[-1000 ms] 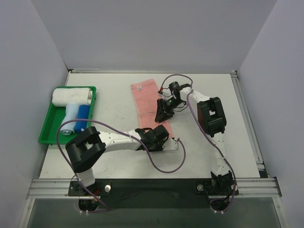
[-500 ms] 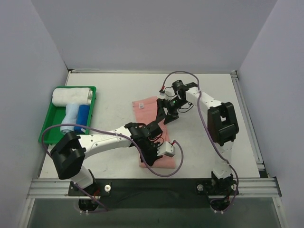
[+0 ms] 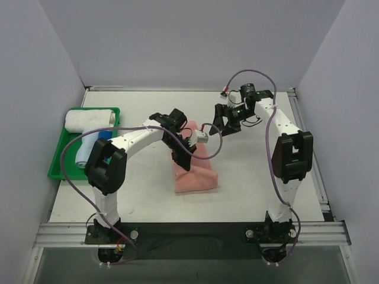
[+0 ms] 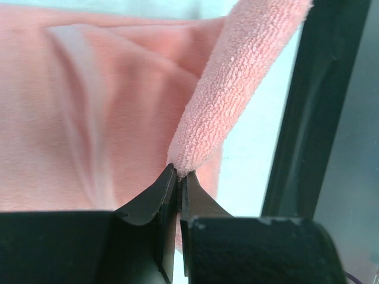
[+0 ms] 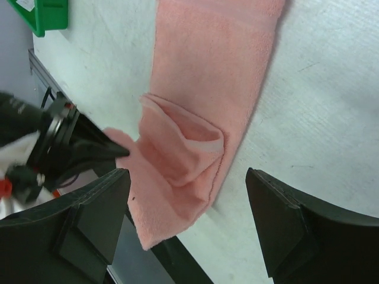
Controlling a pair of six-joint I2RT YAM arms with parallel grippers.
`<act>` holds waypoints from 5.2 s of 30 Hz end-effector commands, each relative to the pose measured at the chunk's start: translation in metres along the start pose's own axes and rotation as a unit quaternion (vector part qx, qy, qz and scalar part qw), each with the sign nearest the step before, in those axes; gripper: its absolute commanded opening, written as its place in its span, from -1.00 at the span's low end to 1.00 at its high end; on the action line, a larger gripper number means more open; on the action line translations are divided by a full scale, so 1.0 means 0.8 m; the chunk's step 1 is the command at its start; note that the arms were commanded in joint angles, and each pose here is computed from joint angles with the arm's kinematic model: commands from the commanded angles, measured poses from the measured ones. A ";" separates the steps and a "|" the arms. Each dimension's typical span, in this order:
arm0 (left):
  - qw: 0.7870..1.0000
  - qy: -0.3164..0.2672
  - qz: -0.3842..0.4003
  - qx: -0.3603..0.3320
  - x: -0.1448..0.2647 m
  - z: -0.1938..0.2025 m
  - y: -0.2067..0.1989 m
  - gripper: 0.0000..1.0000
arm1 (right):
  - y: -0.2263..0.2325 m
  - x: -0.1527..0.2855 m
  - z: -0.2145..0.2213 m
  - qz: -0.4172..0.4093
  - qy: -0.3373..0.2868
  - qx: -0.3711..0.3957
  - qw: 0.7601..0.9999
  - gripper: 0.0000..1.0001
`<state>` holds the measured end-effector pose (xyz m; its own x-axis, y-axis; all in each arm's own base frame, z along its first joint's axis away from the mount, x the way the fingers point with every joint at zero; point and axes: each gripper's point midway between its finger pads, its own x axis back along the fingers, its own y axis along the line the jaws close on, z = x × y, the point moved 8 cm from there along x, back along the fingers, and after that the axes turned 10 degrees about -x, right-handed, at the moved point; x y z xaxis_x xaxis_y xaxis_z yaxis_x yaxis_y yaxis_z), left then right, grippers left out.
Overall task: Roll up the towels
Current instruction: Roll the towel
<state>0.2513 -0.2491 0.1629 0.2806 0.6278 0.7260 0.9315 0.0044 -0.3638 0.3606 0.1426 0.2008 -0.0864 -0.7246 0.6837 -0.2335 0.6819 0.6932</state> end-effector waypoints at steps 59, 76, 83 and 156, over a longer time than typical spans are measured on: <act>0.978 -0.163 -0.053 0.121 0.094 0.048 0.078 0.01 | -0.045 -0.151 0.108 -0.066 0.188 -0.232 0.952 -0.53; 0.944 -0.202 -0.004 0.263 -0.003 0.091 0.100 -0.31 | -0.058 -0.164 0.113 -0.041 0.194 -0.236 0.951 -0.47; 0.939 -0.178 -0.048 0.291 0.016 0.119 0.120 -0.25 | -0.067 -0.166 0.130 -0.019 0.205 -0.244 0.948 -0.51; 0.953 0.116 0.222 0.171 -0.090 0.141 0.046 -1.00 | 0.071 0.099 0.231 0.121 0.012 0.361 0.925 0.16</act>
<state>0.2430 -0.2230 0.0648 0.6567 0.5635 0.5011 0.5792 0.0488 -0.8138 0.1484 0.0938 0.2729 -0.2594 -0.6313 0.7309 -0.7668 0.5947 0.2415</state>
